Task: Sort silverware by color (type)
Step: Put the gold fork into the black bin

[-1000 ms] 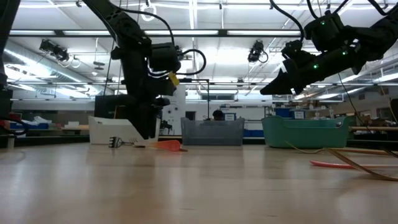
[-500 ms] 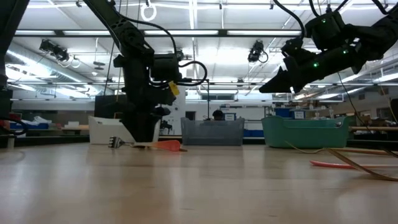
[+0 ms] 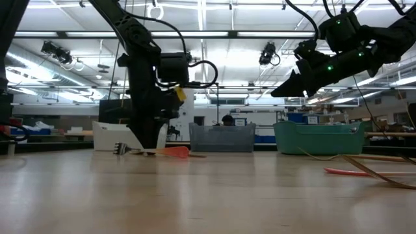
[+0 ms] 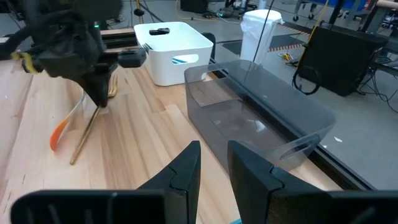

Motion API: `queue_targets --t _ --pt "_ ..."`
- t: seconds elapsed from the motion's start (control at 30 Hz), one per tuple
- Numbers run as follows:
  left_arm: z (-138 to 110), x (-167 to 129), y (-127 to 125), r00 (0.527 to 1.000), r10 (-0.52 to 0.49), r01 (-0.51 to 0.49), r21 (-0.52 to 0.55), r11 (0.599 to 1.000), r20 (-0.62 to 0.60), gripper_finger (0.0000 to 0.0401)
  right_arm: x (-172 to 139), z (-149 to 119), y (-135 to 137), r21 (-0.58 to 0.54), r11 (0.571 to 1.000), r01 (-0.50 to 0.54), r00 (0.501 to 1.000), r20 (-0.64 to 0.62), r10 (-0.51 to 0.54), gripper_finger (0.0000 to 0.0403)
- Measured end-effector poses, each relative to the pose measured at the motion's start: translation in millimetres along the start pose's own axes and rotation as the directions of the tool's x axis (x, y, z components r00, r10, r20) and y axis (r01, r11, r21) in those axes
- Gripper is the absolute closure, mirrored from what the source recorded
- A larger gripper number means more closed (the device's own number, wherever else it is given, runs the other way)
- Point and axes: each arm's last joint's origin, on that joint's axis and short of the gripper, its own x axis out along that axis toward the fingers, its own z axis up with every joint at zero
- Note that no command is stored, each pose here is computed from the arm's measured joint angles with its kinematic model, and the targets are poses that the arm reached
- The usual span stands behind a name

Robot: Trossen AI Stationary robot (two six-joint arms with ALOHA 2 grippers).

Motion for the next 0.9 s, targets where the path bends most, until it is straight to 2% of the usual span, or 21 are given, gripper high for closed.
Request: queue_targets --t 0.2,0.4,0.53,0.63,0.8,0.9 --pt "11 0 -11 0.992 0.103 -0.092 0.135 0.987 -0.077 0.0377 0 0 0 0.000 1.000 0.000 1.000 0.000 0.000 0.0312" --pt "17 0 -14 0.966 0.219 -0.192 0.192 0.962 -0.134 0.0379 0 0 0 0.000 1.000 0.000 1.000 0.000 0.000 0.0312" --pt "15 1 -12 0.946 0.274 -0.242 0.182 0.953 -0.172 0.0378 0 0 0 0.000 1.000 -0.001 1.000 -0.001 0.001 0.0312" --pt "14 0 -10 0.946 0.276 -0.247 0.174 0.953 -0.169 0.0378 0 0 0 0.000 1.000 -0.007 1.000 0.000 0.007 0.0312" --pt "11 -5 -1 0.951 0.280 -0.265 0.126 0.956 -0.128 0.0378 0 0 0 0.000 1.000 -0.007 1.000 0.000 0.007 0.0312" --pt "12 -11 6 0.956 0.285 -0.282 0.057 0.958 -0.065 0.0378 0 0 0 0.000 1.000 -0.008 1.000 -0.001 0.008 0.0312"
